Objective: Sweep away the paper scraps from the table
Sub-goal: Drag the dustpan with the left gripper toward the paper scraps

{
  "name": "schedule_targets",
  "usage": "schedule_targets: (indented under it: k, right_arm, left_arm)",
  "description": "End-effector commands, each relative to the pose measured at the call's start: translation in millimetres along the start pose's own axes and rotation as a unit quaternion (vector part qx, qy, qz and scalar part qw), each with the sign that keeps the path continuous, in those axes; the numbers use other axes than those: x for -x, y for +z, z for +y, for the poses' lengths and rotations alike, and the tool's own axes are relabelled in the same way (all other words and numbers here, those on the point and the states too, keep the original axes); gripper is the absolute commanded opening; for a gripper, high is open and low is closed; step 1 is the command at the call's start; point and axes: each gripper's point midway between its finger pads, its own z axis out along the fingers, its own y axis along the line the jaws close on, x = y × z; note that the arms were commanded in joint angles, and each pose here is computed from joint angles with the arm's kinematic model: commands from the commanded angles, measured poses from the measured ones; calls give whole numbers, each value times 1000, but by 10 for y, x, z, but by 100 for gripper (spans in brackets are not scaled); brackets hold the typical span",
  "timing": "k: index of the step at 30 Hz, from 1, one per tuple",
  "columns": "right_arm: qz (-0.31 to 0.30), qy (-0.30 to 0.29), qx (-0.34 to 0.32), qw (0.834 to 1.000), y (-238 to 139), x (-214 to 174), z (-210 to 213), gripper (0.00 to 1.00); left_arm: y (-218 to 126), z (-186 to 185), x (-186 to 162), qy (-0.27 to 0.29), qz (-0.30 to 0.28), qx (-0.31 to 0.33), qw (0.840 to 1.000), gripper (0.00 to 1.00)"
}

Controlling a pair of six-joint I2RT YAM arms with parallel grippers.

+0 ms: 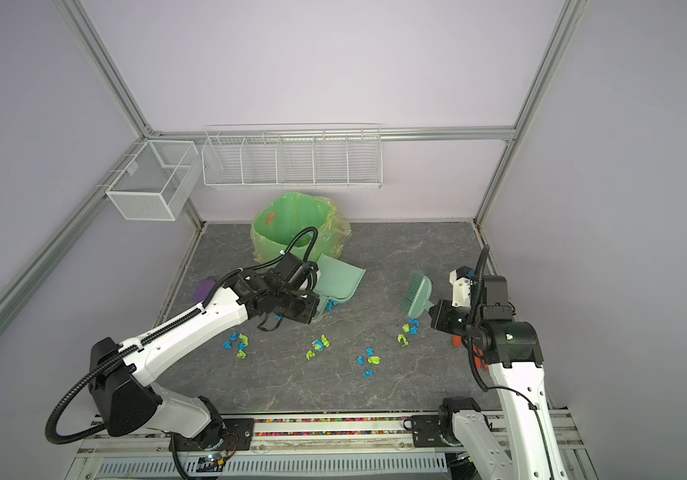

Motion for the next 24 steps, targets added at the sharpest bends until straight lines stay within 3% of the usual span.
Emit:
schedule_targets:
  k: [1, 13, 24]
  right_arm:
    - [3, -16, -36, 999, -131, -19, -89, 6]
    - [86, -7, -138, 987, -178, -140, -396, 6]
    - [126, 1, -176, 976, -140, -173, -518, 6]
  left_arm:
    - [-91, -41, -133, 1, 11, -17, 1000, 0]
    - [6, -182, -268, 41, 57, -30, 997, 0]
    - [366, -383, -308, 115, 126, -18, 985, 0]
